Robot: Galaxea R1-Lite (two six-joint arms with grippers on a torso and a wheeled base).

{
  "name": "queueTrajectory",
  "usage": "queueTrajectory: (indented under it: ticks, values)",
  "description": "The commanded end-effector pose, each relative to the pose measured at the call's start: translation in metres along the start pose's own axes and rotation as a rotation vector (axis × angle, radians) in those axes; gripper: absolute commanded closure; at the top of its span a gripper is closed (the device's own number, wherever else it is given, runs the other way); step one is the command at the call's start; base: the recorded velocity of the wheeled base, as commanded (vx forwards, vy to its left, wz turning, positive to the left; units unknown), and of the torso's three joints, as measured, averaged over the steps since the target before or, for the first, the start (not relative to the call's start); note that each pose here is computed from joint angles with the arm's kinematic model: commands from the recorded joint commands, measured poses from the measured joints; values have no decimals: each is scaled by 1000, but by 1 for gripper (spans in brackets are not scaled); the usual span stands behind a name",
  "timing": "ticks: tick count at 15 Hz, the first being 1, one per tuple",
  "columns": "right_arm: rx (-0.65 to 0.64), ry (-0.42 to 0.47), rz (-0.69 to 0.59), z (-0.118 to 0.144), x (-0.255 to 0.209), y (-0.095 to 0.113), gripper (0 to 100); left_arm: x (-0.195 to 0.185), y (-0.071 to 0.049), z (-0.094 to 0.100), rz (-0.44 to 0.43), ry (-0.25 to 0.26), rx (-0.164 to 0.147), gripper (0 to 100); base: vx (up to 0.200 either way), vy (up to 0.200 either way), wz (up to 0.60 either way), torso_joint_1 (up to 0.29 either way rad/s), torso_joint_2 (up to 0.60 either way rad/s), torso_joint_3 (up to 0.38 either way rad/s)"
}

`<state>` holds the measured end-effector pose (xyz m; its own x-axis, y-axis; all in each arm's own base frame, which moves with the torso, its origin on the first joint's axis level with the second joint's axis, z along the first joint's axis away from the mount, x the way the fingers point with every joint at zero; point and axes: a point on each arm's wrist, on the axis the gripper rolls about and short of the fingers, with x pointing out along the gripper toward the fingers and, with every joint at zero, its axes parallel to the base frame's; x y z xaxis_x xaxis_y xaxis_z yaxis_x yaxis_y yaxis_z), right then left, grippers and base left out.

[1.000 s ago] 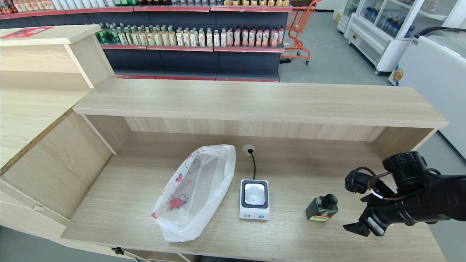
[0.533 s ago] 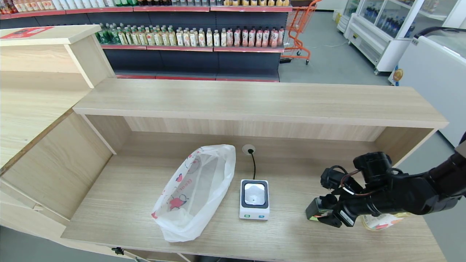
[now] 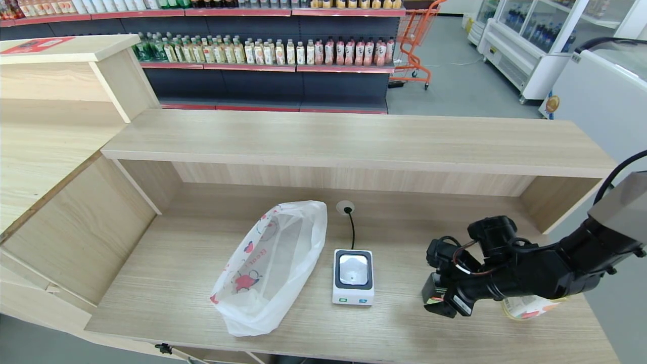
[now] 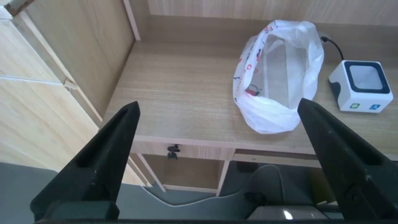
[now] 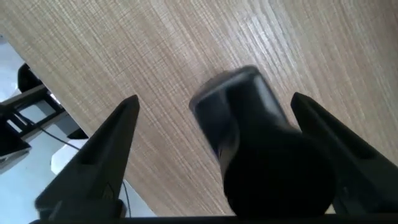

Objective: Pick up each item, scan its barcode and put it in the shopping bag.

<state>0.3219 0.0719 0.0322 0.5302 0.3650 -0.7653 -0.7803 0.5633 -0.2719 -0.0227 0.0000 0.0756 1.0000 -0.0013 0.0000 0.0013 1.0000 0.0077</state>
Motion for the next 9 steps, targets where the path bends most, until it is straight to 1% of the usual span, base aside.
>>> queueTrajectory:
  ticks: [1, 6, 8, 9]
  values:
    - [0, 6, 6, -1, 2, 1, 100, 0, 0, 0, 0, 0, 0, 0, 0, 0, 0, 0, 0, 0]
    - [4, -23, -21, 1, -3, -2, 100, 0, 0, 0, 0, 0, 0, 0, 0, 0, 0, 0, 0, 0]
    - [19, -46, -67, 1, -26, -6, 100, 0, 0, 0, 0, 0, 0, 0, 0, 0, 0, 0, 0, 0]
    - [55, -86, -111, 6, -48, -8, 100, 0, 0, 0, 1, 0, 0, 0, 0, 0, 0, 0, 0, 0]
